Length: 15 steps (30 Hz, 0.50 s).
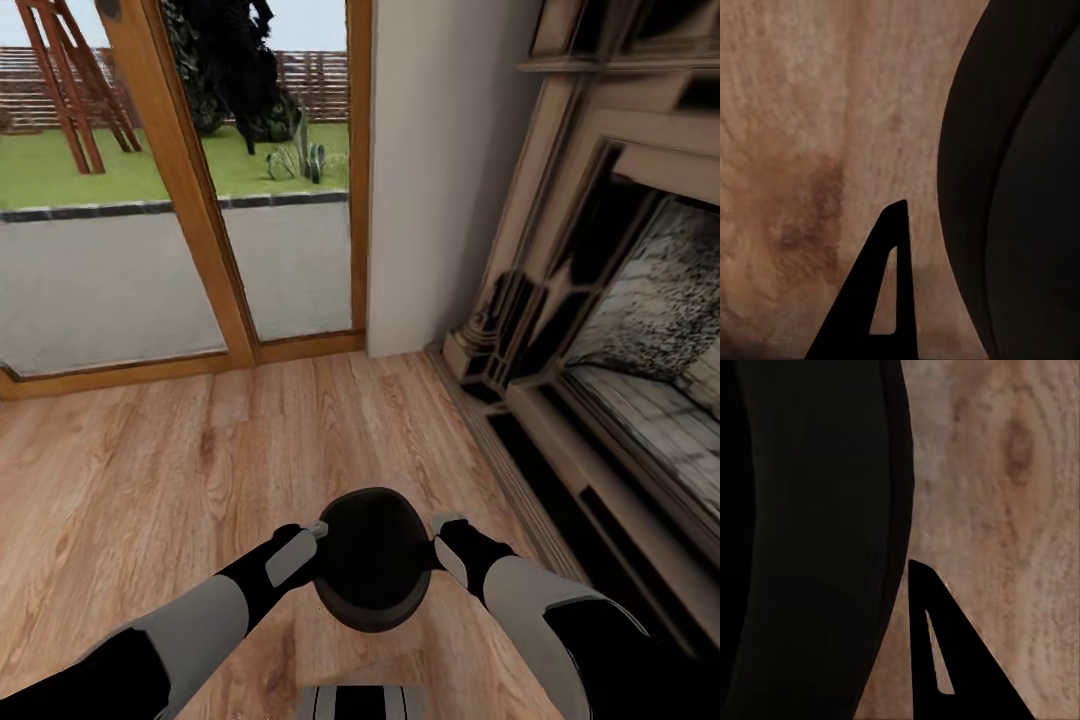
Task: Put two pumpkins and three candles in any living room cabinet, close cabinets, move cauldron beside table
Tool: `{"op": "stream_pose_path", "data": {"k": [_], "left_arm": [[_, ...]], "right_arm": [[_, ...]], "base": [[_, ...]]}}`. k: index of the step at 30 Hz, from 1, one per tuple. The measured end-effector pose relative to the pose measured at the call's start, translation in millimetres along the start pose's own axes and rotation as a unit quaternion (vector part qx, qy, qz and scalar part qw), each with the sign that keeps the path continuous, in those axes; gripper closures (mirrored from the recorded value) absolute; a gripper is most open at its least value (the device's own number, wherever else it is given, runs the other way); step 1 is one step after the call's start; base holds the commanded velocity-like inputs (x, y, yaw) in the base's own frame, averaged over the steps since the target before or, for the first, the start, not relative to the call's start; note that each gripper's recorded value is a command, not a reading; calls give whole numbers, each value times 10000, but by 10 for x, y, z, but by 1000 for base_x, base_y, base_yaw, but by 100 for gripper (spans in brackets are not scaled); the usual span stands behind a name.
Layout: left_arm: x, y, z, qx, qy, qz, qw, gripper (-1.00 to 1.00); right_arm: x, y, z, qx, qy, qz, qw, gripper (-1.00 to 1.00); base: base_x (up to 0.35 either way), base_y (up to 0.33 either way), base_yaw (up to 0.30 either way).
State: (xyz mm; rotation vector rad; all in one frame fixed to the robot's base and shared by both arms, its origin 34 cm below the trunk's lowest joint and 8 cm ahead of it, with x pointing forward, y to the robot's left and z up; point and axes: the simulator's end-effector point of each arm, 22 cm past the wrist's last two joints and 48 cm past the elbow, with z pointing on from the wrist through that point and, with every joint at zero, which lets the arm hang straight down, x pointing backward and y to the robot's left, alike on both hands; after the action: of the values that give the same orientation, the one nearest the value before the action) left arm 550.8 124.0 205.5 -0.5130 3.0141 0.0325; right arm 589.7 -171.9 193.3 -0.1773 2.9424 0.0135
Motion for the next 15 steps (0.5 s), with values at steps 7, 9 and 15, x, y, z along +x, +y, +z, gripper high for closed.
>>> {"op": "stream_pose_path", "data": {"k": [7,9,15], "left_arm": [[-4,0,-1,-4,-8,16,10000,100],[-3,0,-2,-5,-6,16,10000,100],[-3,-3,-2,3,-4,6,10000,100]], "right_arm": [[2,4,1,-6,2,11,10000,100],[0,0,0,4,0,2,10000,100],[0,-2,0,7,-1,2,10000,100]], "base": [[0,196,275],[0,192,287],[0,192,287]]}}
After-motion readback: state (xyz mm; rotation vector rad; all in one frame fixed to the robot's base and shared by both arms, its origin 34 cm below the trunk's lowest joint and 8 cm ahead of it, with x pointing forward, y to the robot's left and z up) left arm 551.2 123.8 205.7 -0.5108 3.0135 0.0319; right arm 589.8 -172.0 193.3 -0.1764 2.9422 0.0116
